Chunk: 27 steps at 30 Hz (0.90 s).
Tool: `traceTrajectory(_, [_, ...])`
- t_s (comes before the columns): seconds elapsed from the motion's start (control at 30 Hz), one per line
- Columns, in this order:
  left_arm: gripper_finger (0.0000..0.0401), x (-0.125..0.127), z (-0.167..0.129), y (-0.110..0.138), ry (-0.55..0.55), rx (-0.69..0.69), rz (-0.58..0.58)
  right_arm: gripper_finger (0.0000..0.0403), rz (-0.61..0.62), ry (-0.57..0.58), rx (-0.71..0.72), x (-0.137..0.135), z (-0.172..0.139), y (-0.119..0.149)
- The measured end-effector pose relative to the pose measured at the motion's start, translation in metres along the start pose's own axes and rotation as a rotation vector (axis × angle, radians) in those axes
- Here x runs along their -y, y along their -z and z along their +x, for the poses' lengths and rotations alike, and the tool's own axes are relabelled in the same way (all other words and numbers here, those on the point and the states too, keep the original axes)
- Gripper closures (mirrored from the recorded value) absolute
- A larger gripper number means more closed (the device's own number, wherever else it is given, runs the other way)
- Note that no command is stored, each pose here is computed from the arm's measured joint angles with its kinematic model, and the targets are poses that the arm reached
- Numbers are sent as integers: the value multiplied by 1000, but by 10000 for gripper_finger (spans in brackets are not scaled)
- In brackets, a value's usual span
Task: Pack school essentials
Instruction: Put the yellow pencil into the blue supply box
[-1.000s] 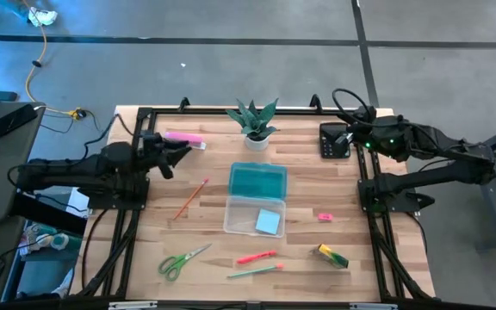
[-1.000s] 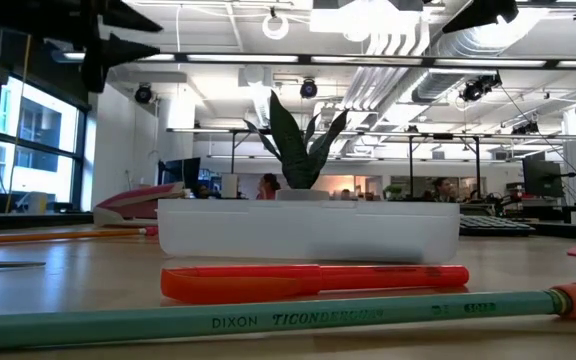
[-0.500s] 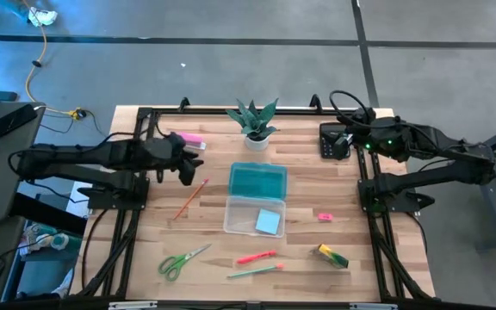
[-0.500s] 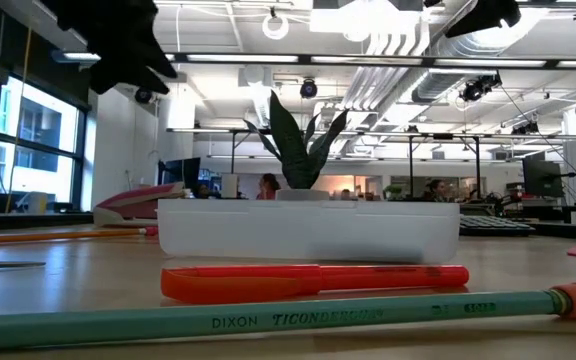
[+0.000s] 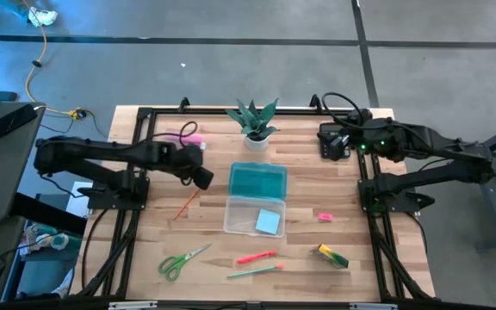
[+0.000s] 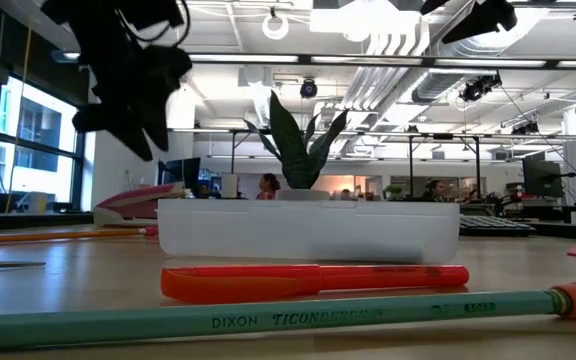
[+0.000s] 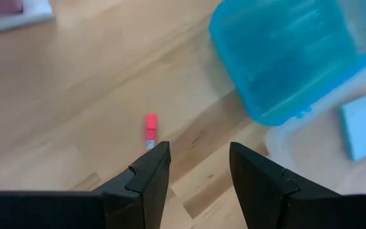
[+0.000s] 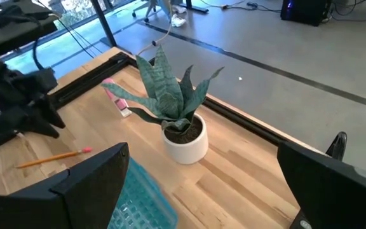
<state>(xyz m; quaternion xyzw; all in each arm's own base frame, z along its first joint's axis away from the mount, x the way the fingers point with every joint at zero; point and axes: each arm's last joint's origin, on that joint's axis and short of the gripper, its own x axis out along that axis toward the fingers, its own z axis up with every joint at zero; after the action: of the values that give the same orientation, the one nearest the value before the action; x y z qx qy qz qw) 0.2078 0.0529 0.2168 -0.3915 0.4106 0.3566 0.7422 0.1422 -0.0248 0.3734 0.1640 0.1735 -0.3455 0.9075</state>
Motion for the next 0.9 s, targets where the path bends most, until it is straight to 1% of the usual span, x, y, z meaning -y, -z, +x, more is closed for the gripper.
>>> traceTrajectory(0.23, [250,-3,26,-7,-64,-61,-35,11,-11,10,-18,-3,5,1])
traceTrajectory(0.5, [250,-2,47,-8,-114,-92,-33,11,-29,22,-42,-8,13,3])
traceTrajectory(0.73, [250,-2,64,-6,-163,-120,-73,11,-33,25,-48,-9,15,4])
traceTrajectory(0.9, [250,-3,75,-5,-194,-131,-78,11,-35,25,-48,-9,15,4])
